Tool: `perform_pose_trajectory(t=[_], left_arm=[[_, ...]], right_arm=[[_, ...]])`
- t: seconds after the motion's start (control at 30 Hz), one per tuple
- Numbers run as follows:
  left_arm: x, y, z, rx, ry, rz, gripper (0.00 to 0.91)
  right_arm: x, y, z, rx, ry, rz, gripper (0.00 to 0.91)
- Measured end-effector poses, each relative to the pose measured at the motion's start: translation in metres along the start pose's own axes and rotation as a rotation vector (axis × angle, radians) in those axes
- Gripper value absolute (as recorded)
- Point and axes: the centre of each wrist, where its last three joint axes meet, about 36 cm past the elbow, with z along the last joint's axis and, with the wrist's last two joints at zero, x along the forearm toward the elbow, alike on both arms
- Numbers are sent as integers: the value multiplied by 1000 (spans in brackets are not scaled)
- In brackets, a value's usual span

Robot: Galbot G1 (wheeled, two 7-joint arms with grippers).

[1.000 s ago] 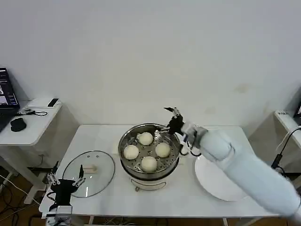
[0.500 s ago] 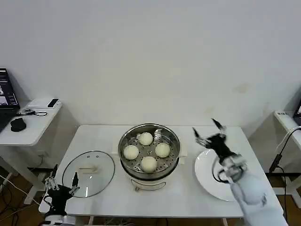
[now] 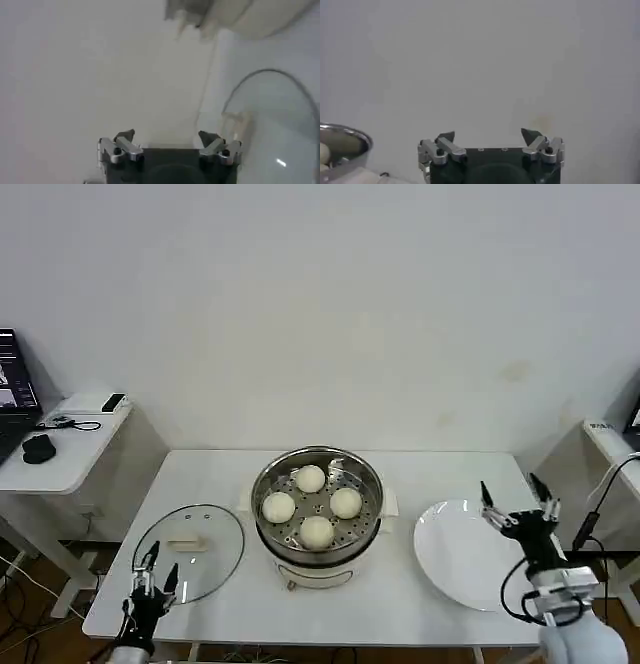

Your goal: Take steamed baozi put them in steamer then cover it.

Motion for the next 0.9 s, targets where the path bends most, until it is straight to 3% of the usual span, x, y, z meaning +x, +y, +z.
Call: perform_pose_trajectory(t=[0.37, 0.9], left_arm=[[-38, -22, 10, -93, -40, 29, 907], [-87, -27, 32, -158, -32, 31, 907]], right_arm=[[28, -13, -1, 13, 20, 62, 907], [44, -10, 4, 20, 49, 76, 907]])
